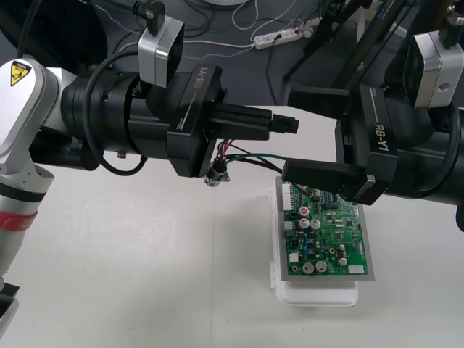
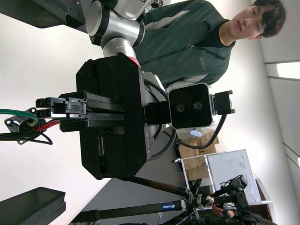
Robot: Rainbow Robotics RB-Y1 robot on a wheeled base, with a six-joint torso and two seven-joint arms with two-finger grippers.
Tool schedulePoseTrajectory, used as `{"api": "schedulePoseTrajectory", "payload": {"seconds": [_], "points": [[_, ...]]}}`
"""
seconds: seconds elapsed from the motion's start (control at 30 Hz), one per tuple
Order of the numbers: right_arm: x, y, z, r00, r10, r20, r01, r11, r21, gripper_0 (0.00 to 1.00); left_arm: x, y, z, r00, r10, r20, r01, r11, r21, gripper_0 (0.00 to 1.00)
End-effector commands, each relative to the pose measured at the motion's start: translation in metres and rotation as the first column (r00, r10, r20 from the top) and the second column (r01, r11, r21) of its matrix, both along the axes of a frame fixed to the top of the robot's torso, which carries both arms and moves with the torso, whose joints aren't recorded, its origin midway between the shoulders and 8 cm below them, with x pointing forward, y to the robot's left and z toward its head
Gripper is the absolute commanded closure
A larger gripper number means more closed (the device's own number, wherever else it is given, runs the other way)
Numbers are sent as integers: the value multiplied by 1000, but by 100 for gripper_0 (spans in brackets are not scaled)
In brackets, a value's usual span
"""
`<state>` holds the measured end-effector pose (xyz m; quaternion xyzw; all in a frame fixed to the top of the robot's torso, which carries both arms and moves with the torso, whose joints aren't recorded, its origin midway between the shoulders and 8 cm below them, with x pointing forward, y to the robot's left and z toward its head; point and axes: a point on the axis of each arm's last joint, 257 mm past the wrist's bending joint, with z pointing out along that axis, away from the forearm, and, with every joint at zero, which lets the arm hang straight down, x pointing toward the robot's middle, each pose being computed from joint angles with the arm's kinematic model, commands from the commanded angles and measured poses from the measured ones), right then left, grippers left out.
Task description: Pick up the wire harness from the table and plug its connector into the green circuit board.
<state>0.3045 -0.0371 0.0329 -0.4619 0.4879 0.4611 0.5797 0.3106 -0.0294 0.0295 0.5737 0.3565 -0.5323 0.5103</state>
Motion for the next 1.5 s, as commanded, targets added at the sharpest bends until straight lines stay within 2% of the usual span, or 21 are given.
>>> {"api": "schedulePoseTrajectory", "payload": {"seconds": [0.03,0.7,0.9,1.27,1.5], "points": [[-5,3,15,1000,12,12,-12,999,32,0,2,11,2,995,47,89,-42,998,-47,100],[1,-7,10,1000,-25,3,25,999,30,0,6,70,-40,990,109,89,-111,994,18,100],[5,-20,-10,998,-54,19,56,997,-62,0,10,91,-63,989,122,82,-127,989,70,100],[4,-40,-43,997,-72,29,76,974,-212,0,27,121,-108,980,122,159,-135,988,75,100],[12,-60,-63,991,-129,20,129,950,-283,0,33,136,-131,984,131,117,-142,986,91,100]]}}
